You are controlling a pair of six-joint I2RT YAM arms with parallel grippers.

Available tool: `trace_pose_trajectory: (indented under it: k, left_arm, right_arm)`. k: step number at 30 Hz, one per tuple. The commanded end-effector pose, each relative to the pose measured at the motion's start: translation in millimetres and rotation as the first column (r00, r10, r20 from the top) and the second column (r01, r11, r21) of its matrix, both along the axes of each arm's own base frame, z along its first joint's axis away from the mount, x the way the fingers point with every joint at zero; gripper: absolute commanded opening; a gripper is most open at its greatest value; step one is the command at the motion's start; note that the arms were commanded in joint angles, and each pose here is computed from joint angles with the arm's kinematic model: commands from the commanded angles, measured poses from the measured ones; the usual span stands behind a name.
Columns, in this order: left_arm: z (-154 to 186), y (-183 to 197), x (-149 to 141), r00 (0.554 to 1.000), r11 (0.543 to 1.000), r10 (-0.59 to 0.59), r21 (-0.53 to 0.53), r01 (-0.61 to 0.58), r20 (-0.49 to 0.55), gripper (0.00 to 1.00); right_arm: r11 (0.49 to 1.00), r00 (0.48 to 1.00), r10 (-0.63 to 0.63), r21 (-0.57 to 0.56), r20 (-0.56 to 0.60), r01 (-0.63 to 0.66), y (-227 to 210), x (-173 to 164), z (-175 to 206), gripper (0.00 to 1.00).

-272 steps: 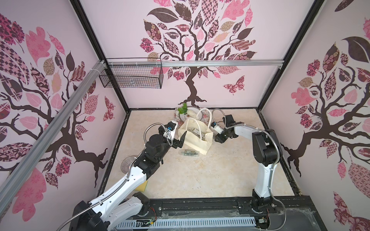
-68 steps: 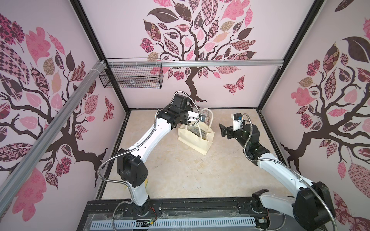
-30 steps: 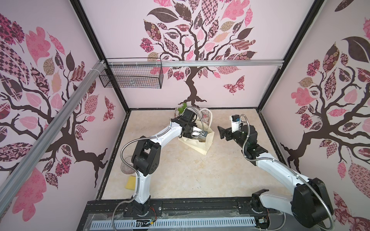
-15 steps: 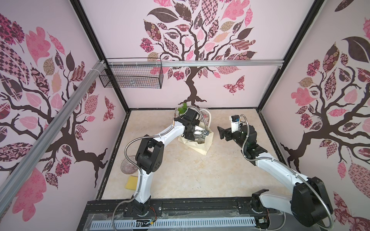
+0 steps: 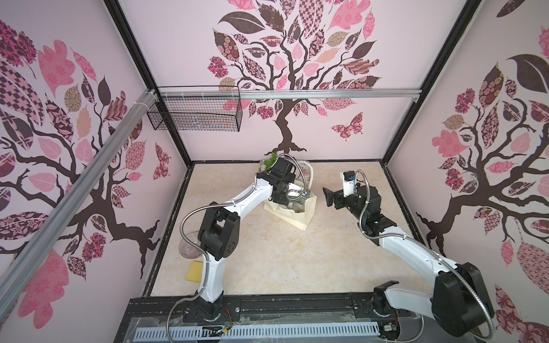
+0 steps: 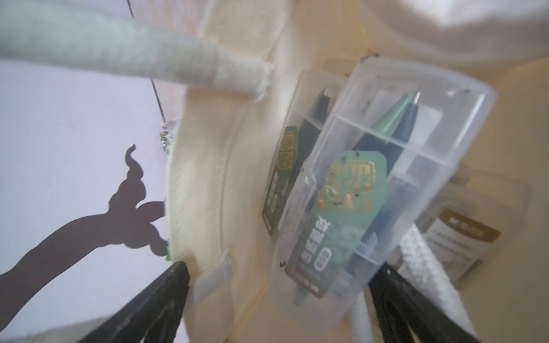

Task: Put the compass set into the canvas bag
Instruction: Place the compass set in the canvas bag.

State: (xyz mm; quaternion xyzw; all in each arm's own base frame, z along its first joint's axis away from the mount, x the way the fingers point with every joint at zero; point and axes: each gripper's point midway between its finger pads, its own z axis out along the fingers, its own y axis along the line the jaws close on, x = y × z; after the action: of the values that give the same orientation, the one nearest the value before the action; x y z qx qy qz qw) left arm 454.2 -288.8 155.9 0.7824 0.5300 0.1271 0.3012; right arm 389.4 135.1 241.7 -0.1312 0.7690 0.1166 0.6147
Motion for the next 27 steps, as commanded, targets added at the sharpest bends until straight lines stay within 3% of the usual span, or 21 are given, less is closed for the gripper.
trace_pose_trajectory:
  k: [1,12,15,17,22,24,27]
  left_arm:
    - [68,1,0,0.993,0.999,0.0,-0.053,0.006,0.115,0.97]
    - [103,25,-9,0.979,0.999,0.042,-0.026,-0.038,0.201,0.97]
    - [114,36,-9,0.968,0.991,0.122,-0.074,-0.108,0.218,0.97]
    - [124,51,-4,0.94,0.966,0.246,-0.141,-0.217,0.237,0.97]
    - [133,99,-8,0.783,0.801,0.574,-0.365,-0.475,0.241,0.97]
    - [133,116,-20,0.706,0.698,0.677,-0.482,-0.529,0.206,0.97]
    - [126,147,-42,0.58,0.502,0.807,-0.646,-0.576,0.11,0.97]
  right_arm:
    - [1.0,0.999,-0.019,0.002,0.036,0.019,-3,6,14,1.0]
    - [0.997,0.996,-0.074,-0.026,0.047,0.075,-16,7,18,1.0]
    - [0.991,0.991,-0.121,-0.045,0.051,0.124,-28,5,19,1.0]
    - [0.983,0.984,-0.17,-0.057,0.056,0.173,-41,4,17,1.0]
    - [0.954,0.954,-0.298,-0.011,0.03,0.298,-83,1,-1,1.0]
    - [0.931,0.931,-0.365,0.026,-0.006,0.365,-108,1,-20,1.0]
    - [0.873,0.872,-0.487,0.01,-0.04,0.488,-143,-3,-55,1.0]
